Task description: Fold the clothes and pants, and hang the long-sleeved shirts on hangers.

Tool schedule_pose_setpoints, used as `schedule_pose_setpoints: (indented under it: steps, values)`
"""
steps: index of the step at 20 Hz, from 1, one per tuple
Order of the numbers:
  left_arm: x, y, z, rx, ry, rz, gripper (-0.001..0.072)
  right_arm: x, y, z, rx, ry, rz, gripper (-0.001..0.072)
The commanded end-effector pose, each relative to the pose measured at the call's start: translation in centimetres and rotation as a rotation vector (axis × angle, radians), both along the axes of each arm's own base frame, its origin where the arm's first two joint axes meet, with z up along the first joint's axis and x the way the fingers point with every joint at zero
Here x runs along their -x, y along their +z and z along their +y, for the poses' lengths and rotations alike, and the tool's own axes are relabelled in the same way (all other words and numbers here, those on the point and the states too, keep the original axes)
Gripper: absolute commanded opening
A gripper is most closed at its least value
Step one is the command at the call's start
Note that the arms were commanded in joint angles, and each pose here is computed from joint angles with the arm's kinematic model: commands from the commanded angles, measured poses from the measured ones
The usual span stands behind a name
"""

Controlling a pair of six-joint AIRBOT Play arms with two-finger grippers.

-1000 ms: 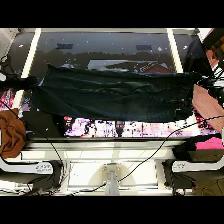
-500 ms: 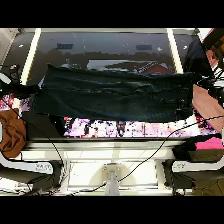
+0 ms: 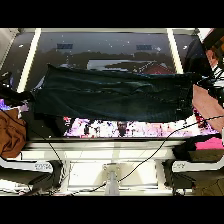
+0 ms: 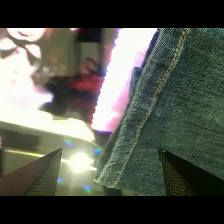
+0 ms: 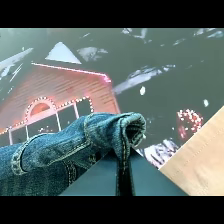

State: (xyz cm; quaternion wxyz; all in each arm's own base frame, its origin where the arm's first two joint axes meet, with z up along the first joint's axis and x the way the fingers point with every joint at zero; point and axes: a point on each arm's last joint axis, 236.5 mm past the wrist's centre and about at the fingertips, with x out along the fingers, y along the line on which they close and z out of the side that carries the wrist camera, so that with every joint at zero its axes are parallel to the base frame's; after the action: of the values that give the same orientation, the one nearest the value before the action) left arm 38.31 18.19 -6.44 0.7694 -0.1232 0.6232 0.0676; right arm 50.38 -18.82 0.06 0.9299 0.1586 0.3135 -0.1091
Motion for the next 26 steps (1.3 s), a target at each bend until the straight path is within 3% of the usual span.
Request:
schedule_pose_setpoints:
  steps: [1, 3, 5, 11, 15, 16, 19, 23, 26]
  values:
    - [1.1, -1.4, -1.0, 0.126, 0.033, 0.037, 0.0698, 0.0, 0.0, 0.0, 0.001, 0.001, 0.000, 0.0036]
    - [2.0, -2.7, -2.4, 0.214, 0.040, 0.095, 0.0678, 0.0, 0.0, 0.0, 0.001, 0.000, -0.001, 0.0035]
    - [2.6, -4.0, -2.9, 0.241, 0.037, 0.136, 0.0564, 0.0, 0.0, 0.0, 0.001, 0.000, -0.001, 0.0035]
    - [3.0, -4.6, -2.9, 0.241, 0.026, 0.157, 0.0529, 0.0, 0.0, 0.0, 0.001, 0.001, 0.000, 0.0035]
    - [2.8, -4.5, -3.1, 0.245, 0.007, 0.149, 0.0183, 0.0, 0.0, 0.0, 0.001, 0.001, -0.001, 0.0035]
    - [2.7, -4.5, -3.2, 0.248, -0.001, 0.144, 0.0050, 0.0, 0.0, 0.0, 0.001, 0.000, -0.001, 0.0035]
    - [4.0, -3.2, -2.9, 0.216, -0.041, 0.174, 0.0026, 0.0, 0.3, 0.0, 0.003, 0.000, -0.006, 0.0036]
    - [4.9, 2.1, -0.3, 0.057, -0.153, 0.099, 0.0026, -0.2, 0.9, -0.1, 0.008, -0.003, -0.018, 0.0035]
    - [8.2, 3.4, 0.2, 0.058, -0.175, 0.184, 0.0025, -0.2, 0.9, -0.1, 0.008, -0.003, -0.017, 0.0035]
